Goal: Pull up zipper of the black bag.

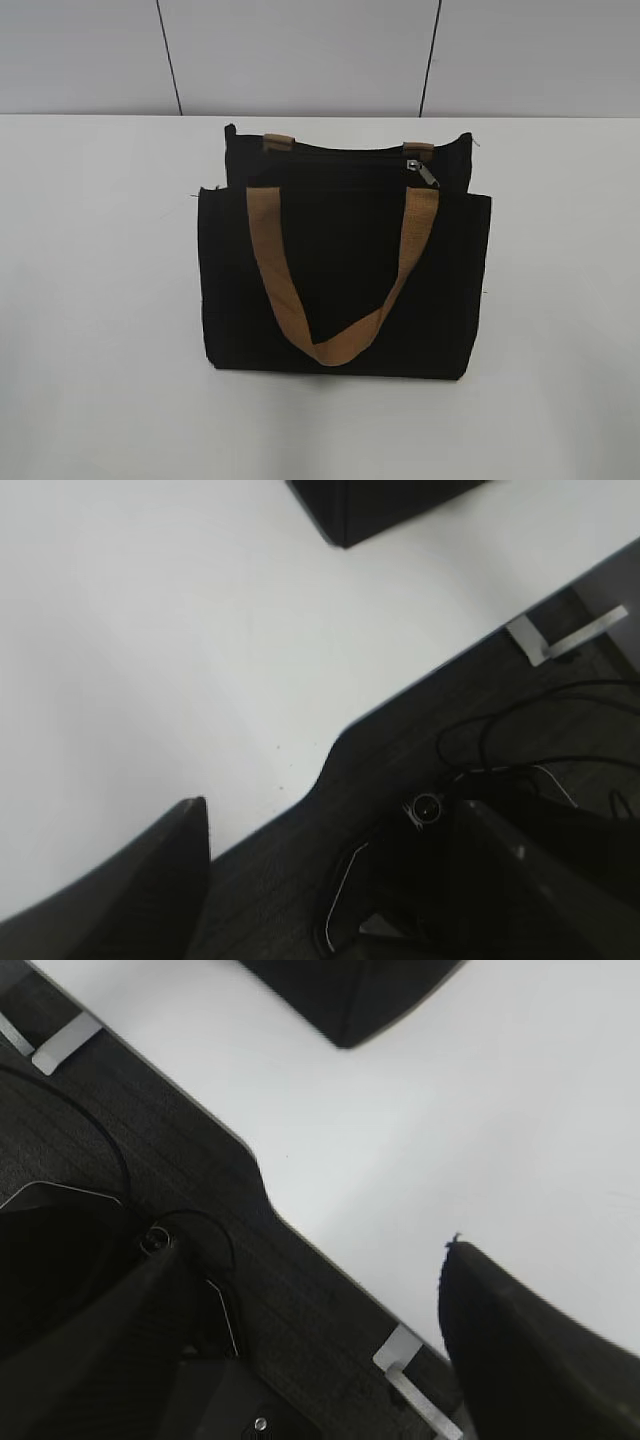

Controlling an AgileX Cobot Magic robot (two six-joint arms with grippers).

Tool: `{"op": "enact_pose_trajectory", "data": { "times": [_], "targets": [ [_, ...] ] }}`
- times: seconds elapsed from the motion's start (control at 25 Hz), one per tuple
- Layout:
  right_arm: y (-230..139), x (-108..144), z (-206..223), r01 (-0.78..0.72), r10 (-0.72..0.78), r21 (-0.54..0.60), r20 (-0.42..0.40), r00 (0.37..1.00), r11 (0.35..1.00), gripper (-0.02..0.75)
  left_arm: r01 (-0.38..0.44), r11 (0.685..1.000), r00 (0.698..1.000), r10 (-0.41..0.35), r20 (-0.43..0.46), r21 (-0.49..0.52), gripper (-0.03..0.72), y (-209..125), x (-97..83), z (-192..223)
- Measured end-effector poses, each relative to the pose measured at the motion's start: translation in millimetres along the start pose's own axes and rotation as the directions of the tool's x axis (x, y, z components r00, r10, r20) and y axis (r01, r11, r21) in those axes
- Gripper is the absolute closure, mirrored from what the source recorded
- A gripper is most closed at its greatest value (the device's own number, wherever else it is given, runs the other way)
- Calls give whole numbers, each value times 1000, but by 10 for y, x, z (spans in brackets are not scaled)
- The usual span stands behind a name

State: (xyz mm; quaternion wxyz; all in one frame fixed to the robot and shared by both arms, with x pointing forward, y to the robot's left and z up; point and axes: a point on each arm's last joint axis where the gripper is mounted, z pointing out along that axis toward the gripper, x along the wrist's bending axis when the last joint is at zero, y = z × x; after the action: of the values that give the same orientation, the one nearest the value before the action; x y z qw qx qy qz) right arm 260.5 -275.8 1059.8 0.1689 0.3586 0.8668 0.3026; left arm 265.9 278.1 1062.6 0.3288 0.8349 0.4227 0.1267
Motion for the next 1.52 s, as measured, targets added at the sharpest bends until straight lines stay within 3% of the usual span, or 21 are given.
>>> {"op": "enact_pose_trajectory", "data": {
  "times": [0.16, 0.44, 0.88, 1.0, 1.12, 1.28, 1.52],
  "targets": [
    [-111, 9, 144, -9, 9, 37, -5, 1000, 999, 155, -28, 995, 1000, 28, 2, -95, 127, 7, 4, 25],
    [-101, -12, 241, -31, 31, -14, 16, 999, 999, 158, -53, 996, 999, 53, -1, -69, 127, 50, -3, 118],
    [-82, -30, 268, -49, 49, 1, 23, 999, 999, 160, -56, 996, 998, 56, -2, -64, 127, 51, -2, 127],
    [-83, -28, 266, -51, 51, -2, 23, 998, 999, 160, -25, 998, 999, 23, -30, -65, 127, 52, 18, 126],
    [-95, -23, 239, -97, 98, -29, 38, 994, 995, 160, 49, 996, 993, -57, -101, -74, 127, 51, 68, 120],
    [-124, -24, 179, -238, 250, -104, 119, 961, 966, 160, 172, 979, 957, -193, -215, -113, 127, 29, 146, 85],
    [-179, 42, 77, -356, 412, -254, 221, 884, 899, 161, 332, 912, 830, -404, -385, -240, 127, -59, 217, -30]
  ]
}}
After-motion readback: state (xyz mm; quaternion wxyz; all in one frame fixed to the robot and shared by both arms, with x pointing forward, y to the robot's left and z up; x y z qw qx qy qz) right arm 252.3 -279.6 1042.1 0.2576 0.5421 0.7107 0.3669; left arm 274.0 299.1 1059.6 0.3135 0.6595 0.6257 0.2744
